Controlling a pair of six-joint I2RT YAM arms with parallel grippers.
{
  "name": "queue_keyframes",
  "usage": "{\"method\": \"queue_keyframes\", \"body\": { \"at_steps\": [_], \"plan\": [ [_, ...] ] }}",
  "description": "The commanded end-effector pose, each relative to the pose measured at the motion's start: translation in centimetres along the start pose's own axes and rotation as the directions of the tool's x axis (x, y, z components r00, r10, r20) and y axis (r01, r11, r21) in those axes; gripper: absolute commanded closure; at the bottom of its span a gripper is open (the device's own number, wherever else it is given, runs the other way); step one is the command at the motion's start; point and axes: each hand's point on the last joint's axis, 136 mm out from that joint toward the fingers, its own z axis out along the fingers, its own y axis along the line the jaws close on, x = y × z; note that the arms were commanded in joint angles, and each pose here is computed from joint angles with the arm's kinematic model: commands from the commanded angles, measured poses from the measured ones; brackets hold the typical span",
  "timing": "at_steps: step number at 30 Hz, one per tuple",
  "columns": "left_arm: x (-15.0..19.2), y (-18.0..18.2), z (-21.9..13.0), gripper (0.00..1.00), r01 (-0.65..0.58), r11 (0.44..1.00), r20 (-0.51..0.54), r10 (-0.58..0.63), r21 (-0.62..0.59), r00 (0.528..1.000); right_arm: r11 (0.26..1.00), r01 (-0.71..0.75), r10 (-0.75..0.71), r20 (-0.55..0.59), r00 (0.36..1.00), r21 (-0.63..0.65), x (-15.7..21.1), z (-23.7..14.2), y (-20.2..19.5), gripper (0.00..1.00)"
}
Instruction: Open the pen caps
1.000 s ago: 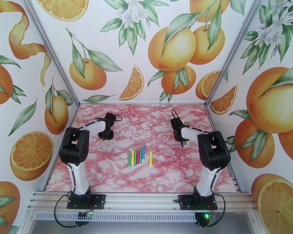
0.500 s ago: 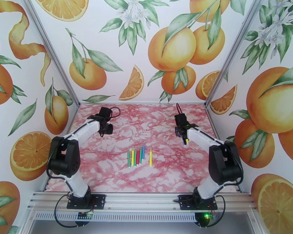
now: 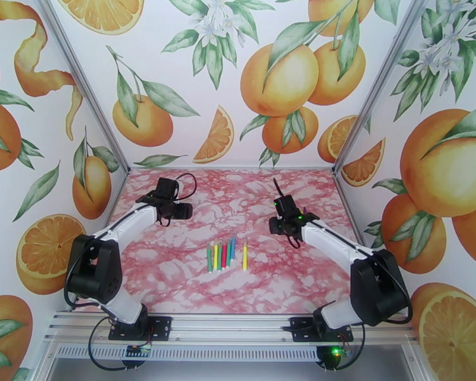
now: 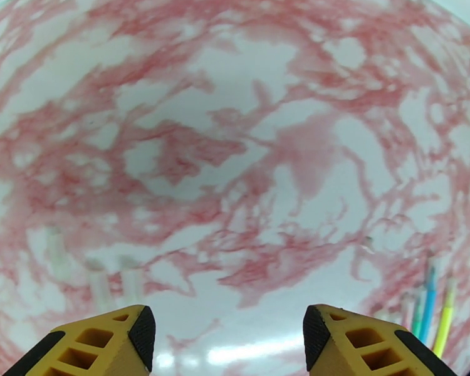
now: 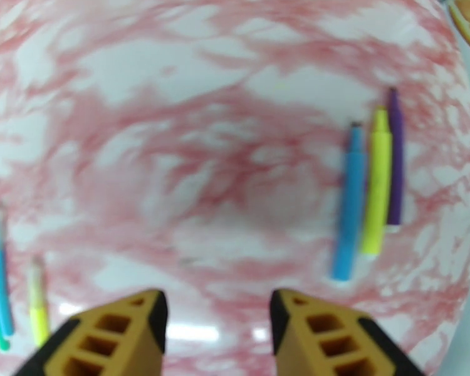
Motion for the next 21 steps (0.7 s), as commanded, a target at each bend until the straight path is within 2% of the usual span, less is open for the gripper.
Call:
{"method": "queue_keyframes", "body": {
  "at_steps": [1,6,21],
  "plan": [
    [-1.8,-2.7,-0.8,0.33,0.011,0.988,0.094,-0.026,0.151,0.995,0.996,-0.007,0.006,-0.011,1.000,-0.087,0.8,-0.4,2.3,0.51],
    [-2.1,-4.2,-1.1,0.33,-0.004,0.977,0.138,-0.026,0.213,0.990,0.990,0.063,-0.067,-0.028,0.997,-0.123,2.3,-0.7,4.3,0.50],
    [-2.3,-5.0,-1.3,0.33,-0.034,0.971,0.169,-0.007,0.237,0.986,0.975,0.074,-0.090,-0.068,0.994,-0.211,5.8,-1.0,9.0,0.49]
  ]
}}
